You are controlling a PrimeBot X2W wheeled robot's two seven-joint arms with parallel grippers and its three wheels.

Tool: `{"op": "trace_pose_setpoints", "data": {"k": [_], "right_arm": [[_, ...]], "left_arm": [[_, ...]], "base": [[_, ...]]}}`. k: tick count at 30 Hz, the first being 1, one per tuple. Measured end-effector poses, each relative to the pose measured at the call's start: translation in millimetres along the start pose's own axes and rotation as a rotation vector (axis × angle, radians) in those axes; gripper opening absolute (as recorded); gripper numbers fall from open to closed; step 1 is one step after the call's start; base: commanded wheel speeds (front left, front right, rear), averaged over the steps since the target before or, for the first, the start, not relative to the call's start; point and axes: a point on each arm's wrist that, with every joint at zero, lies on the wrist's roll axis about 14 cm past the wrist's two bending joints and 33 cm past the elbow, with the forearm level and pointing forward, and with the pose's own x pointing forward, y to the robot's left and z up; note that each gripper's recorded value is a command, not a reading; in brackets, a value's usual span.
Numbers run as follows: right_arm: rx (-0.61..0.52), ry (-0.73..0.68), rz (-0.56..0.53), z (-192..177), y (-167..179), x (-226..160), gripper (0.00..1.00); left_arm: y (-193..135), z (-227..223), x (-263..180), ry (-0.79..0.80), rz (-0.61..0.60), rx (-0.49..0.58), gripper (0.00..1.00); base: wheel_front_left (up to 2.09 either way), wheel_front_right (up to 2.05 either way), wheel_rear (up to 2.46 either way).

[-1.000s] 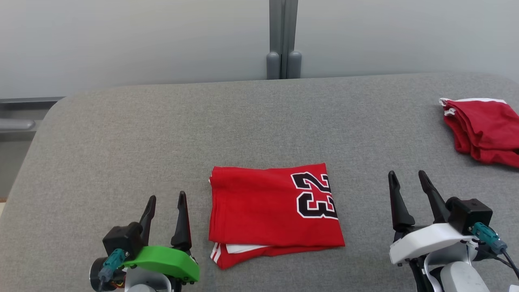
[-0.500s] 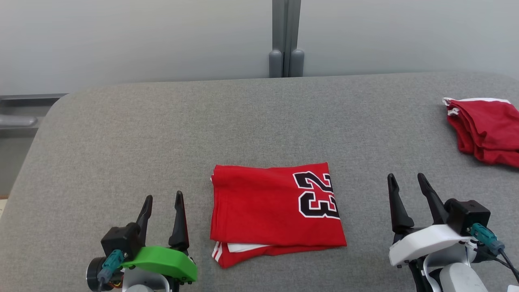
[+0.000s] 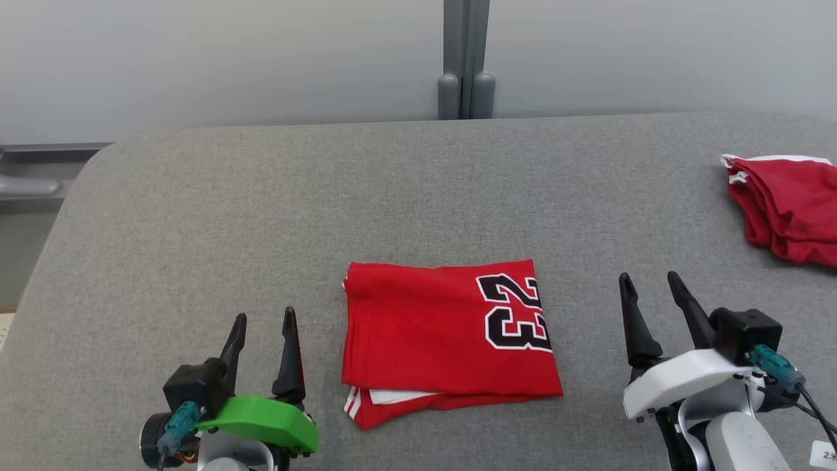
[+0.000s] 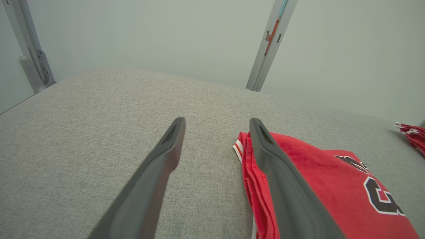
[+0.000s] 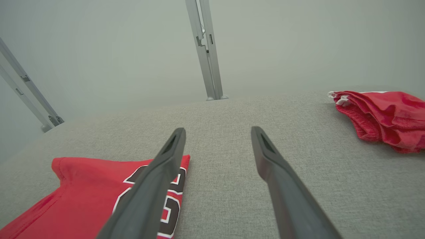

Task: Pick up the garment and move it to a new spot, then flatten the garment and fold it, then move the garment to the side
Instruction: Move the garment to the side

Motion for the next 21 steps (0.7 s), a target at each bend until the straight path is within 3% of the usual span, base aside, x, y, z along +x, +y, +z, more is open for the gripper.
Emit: {"op": "trace_pose_setpoints", "data": {"k": [7,21], "right_arm": [[-0.014,0.127,0.044,-13,13,19,1.0],[0.058,0.542,0.155,-90,41,34,1.0]], "left_arm": [[3,5,1,-0.018,0.013,-0.004,1.0],[32,18,-7,-0.058,0.102,-0.002,1.0]], "base": [[0.0,0.0,0.0],[0.0,0.0,0.0]]}}
